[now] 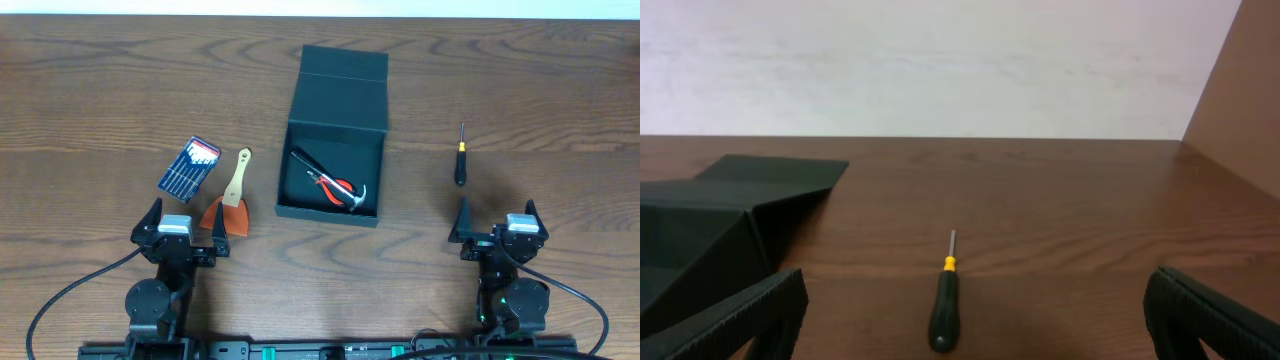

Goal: Pack container

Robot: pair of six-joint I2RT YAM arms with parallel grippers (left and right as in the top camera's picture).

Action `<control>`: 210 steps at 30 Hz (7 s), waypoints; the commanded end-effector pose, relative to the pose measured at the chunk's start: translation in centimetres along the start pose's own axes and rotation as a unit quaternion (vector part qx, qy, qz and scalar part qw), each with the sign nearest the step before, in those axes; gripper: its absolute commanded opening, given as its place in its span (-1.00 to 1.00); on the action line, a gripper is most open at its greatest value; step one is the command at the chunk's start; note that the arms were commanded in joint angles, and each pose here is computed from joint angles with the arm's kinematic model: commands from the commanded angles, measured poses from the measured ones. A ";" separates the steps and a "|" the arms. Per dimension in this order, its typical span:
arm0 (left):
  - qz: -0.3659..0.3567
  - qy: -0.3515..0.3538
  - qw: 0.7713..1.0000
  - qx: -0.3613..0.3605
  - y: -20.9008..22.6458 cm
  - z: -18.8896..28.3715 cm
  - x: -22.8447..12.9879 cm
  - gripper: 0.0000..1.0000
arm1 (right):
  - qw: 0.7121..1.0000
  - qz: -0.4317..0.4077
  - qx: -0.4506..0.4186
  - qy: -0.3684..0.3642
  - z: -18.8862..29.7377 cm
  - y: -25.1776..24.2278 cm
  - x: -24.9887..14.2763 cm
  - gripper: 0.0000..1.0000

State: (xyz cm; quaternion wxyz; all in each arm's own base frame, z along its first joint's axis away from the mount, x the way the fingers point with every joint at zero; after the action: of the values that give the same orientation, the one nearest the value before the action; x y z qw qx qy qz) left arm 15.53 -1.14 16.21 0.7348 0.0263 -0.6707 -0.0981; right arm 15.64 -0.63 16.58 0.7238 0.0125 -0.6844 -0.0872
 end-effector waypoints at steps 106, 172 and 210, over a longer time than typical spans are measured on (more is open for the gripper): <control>0.125 0.404 0.900 -0.104 1.1 -4.8 12.5 0.97 | 0.726 -0.032 -0.139 0.673 -25.4 -0.4 -2.1 0.94; 0.121 0.400 0.904 -0.096 1.3 -4.9 12.6 0.97 | 0.691 -0.030 -0.148 0.707 -24.2 -1.3 -7.9 -0.97; 0.117 0.400 0.904 -0.097 1.3 -4.9 12.6 0.97 | 0.836 0.158 0.166 0.498 -18.5 11.8 10.7 -0.97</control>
State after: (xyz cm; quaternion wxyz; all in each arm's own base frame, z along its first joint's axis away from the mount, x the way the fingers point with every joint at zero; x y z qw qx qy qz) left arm 21.43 -2.60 27.61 0.9491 -0.0916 -0.2964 -0.0550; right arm 37.43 3.95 24.29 0.9826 0.0420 -0.1809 0.0097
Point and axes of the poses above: each gripper's point midway between its finger pads, its own z axis back along the fingers, its own y axis along the line the jaws close on, x = y × z, the point moved 9 cm from there along z, back along the fingers, and after that the axes turned 9 degrees about -z, right-handed, at the moved point
